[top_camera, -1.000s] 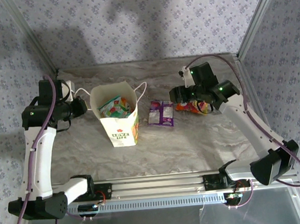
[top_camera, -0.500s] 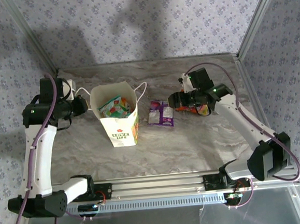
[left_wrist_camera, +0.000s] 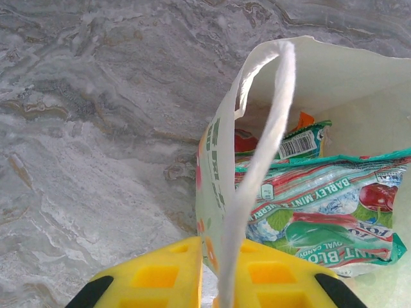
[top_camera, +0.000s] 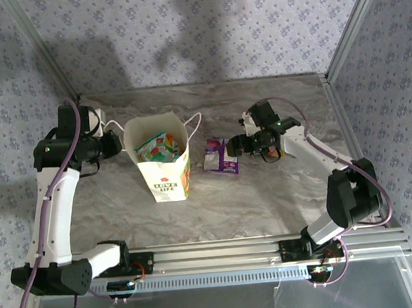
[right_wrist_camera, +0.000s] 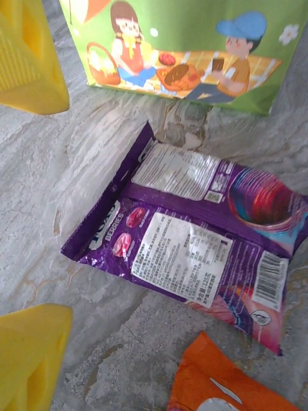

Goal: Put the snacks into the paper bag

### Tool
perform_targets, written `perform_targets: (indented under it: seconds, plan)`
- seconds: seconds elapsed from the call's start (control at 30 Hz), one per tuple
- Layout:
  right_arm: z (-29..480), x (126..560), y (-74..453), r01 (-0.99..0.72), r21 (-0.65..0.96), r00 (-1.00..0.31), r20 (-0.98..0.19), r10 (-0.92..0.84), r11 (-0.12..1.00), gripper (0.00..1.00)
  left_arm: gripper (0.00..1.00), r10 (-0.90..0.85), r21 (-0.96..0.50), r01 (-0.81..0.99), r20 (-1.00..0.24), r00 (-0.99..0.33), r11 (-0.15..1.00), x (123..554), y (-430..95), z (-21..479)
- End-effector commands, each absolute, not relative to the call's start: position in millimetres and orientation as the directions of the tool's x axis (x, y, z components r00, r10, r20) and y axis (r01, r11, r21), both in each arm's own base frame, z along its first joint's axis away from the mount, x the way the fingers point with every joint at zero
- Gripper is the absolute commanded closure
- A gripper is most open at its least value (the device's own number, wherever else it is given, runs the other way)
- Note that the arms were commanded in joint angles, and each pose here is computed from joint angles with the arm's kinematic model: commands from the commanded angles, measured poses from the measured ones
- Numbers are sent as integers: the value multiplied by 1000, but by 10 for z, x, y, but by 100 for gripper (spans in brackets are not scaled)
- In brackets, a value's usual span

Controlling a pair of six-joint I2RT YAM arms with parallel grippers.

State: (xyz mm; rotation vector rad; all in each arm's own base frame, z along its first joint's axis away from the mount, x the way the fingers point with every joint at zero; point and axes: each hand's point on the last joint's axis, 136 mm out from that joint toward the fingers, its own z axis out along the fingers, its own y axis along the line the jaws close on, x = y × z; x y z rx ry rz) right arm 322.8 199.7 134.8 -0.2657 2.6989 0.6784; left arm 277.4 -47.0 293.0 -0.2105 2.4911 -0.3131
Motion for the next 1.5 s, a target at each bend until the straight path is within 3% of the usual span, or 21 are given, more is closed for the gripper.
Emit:
perform_targets:
  seconds: [0.0,0.87,1.47]
  plan:
    - [1242,3275,2037,-242,451,-933,-352,-78,859,19,83,-225,-270,-81,-561,-796,959,2747,-471,2994]
    - [522,3491,2197,-71,510,-983,-180,26,857,9,82,-199,-232,-82,-545,-814,969,2727,-433,2877]
    - [506,3592,2444,-93,549,-986,-168,1,831,11,82,-197,-230,-82,-541,-817,970,2762,-436,2844]
